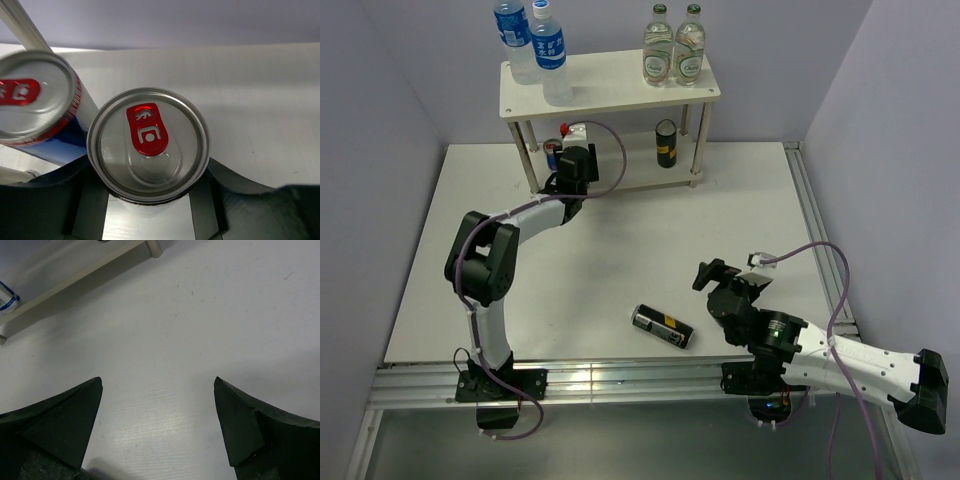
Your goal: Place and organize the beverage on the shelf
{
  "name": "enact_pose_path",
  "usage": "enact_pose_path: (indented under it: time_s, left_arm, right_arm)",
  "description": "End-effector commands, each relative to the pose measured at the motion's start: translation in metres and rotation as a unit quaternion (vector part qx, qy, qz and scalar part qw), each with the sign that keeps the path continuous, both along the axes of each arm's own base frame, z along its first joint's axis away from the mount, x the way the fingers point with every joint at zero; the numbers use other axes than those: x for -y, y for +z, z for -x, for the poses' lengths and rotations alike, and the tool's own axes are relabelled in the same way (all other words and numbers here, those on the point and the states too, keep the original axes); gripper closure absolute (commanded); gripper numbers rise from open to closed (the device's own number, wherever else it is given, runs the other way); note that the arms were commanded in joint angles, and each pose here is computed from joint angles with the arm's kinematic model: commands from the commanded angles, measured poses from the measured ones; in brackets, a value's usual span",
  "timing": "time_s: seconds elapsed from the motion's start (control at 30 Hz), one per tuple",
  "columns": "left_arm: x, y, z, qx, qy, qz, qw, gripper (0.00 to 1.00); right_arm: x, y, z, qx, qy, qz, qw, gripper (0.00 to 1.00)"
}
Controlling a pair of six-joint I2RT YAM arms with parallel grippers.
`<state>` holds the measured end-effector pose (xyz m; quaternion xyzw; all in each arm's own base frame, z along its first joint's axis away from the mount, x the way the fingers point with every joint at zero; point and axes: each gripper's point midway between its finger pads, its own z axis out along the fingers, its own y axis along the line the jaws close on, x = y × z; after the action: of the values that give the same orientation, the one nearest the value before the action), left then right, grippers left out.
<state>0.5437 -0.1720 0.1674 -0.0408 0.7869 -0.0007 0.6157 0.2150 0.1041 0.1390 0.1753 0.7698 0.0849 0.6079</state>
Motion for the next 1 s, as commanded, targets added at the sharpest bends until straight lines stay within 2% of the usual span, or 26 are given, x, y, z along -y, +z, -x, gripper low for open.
enact_pose_path:
  time_s: [0.0,0.27,0.4,0.5,0.53,0.6,0.63,0.7,0.97]
  left_arm:
    - [0.001,0.043,-0.013,0.073,0.018,0.040,0.996,1.00]
    - [-0.015,0.035,-0.011,0.086,0.056,0.041,0.994,0.99]
    - [-0.021,0.035,-0.015,0.089,0.067,0.035,0.993,0.94]
    - [-0.023,0.036,-0.016,0.096,0.064,0.037,0.993,0.82]
    - [-0.024,0.035,-0.016,0.096,0.067,0.037,0.992,0.66]
    - [-0.024,0.036,-0.017,0.096,0.064,0.040,0.993,0.43]
    - [-0.025,0.036,-0.016,0.095,0.065,0.041,0.993,0.24]
    - [-0.023,0.038,-0.014,0.094,0.061,0.047,0.993,0.01]
    - [-0.021,0.050,0.002,0.094,0.043,0.064,0.993,0.01]
  right_arm:
    - [-0.004,0.016,-0.004,0.018,-0.008,-0.018,1.000,0.01]
    - [-0.006,0.016,-0.005,0.016,-0.006,-0.014,1.000,0.01]
    - [-0.006,0.015,-0.005,0.015,-0.006,-0.012,1.000,0.01]
    - [-0.007,0.015,-0.005,0.015,-0.005,-0.011,1.000,0.01]
    - [-0.007,0.015,-0.005,0.015,-0.005,-0.010,1.000,0.01]
    - [-0.008,0.015,-0.005,0.015,-0.005,-0.010,1.000,0.01]
    - [-0.008,0.015,-0.006,0.014,-0.006,-0.008,1.000,0.00]
    - [-0.008,0.015,-0.006,0.014,-0.007,-0.007,1.000,0.01]
    - [-0.009,0.014,-0.006,0.012,-0.005,-0.005,1.000,0.00]
